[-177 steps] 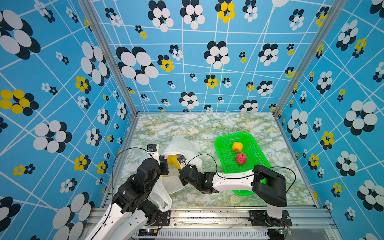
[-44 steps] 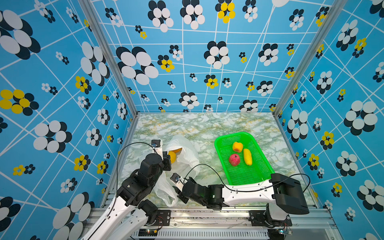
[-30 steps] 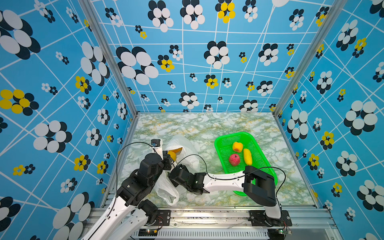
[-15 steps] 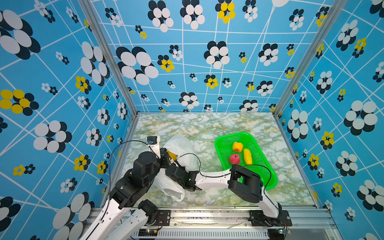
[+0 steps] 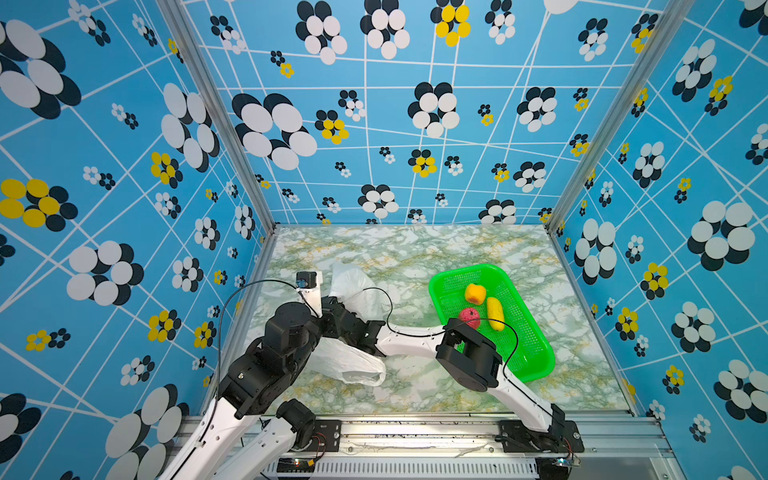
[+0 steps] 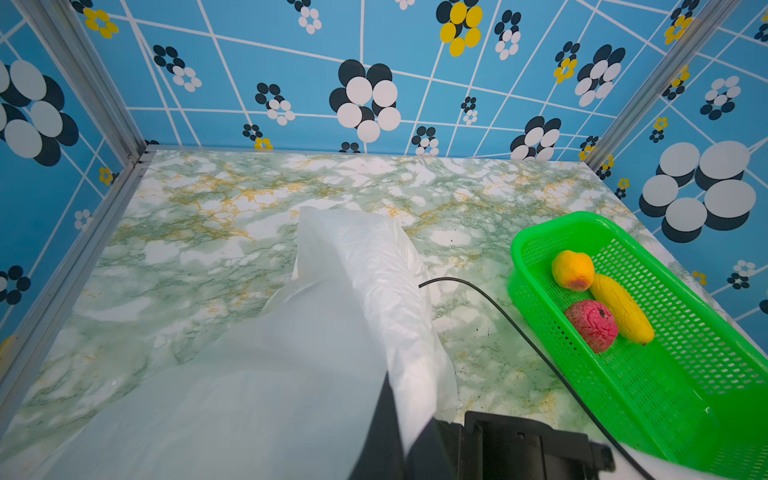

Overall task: Untie the knot of the plastic bag and take out the fruit
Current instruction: 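Lower the right gripper into the bag while the left gripper lifts the bag mouth, then grasp the round yellow fruit with the right gripper and lift it out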

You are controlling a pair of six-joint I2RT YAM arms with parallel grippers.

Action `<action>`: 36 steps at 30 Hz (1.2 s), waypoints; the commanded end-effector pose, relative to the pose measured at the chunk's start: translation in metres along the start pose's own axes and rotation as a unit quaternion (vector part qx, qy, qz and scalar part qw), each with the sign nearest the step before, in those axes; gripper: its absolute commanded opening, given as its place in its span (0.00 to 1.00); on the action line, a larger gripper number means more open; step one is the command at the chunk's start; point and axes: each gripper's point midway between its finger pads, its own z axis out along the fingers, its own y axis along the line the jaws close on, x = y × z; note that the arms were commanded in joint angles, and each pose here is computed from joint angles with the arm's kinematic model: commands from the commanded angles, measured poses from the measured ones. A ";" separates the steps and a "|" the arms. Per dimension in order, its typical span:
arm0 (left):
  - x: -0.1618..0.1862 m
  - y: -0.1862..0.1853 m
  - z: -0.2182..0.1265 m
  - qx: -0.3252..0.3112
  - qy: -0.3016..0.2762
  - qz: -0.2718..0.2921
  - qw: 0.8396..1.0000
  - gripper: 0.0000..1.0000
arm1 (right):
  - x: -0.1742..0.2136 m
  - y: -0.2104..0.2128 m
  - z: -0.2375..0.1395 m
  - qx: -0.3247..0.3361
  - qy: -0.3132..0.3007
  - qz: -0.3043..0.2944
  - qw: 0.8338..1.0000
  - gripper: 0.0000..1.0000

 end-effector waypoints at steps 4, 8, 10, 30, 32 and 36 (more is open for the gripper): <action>-0.003 -0.007 0.001 0.018 -0.002 0.002 1.000 0.00 | 0.007 0.045 -0.020 -0.120 -0.046 0.000 0.992 0.89; -0.004 -0.031 -0.001 0.084 -0.001 0.006 0.996 0.00 | 0.008 0.034 0.005 -0.052 -0.013 0.004 0.999 0.86; -0.004 -0.045 -0.002 0.125 0.000 0.007 0.992 0.00 | 0.011 0.028 0.020 -0.035 0.006 0.014 0.999 0.85; 0.002 -0.018 0.004 0.053 -0.007 0.007 0.999 0.00 | -0.013 -0.010 -0.049 -0.027 -0.052 0.033 0.998 0.39; 0.002 -0.020 0.005 0.059 -0.006 0.009 0.998 0.00 | -0.023 -0.015 -0.072 -0.035 -0.064 0.049 0.996 0.37; 0.004 -0.023 0.009 0.064 -0.002 0.010 0.998 0.00 | -0.020 -0.018 -0.105 -0.055 -0.069 0.067 0.994 0.34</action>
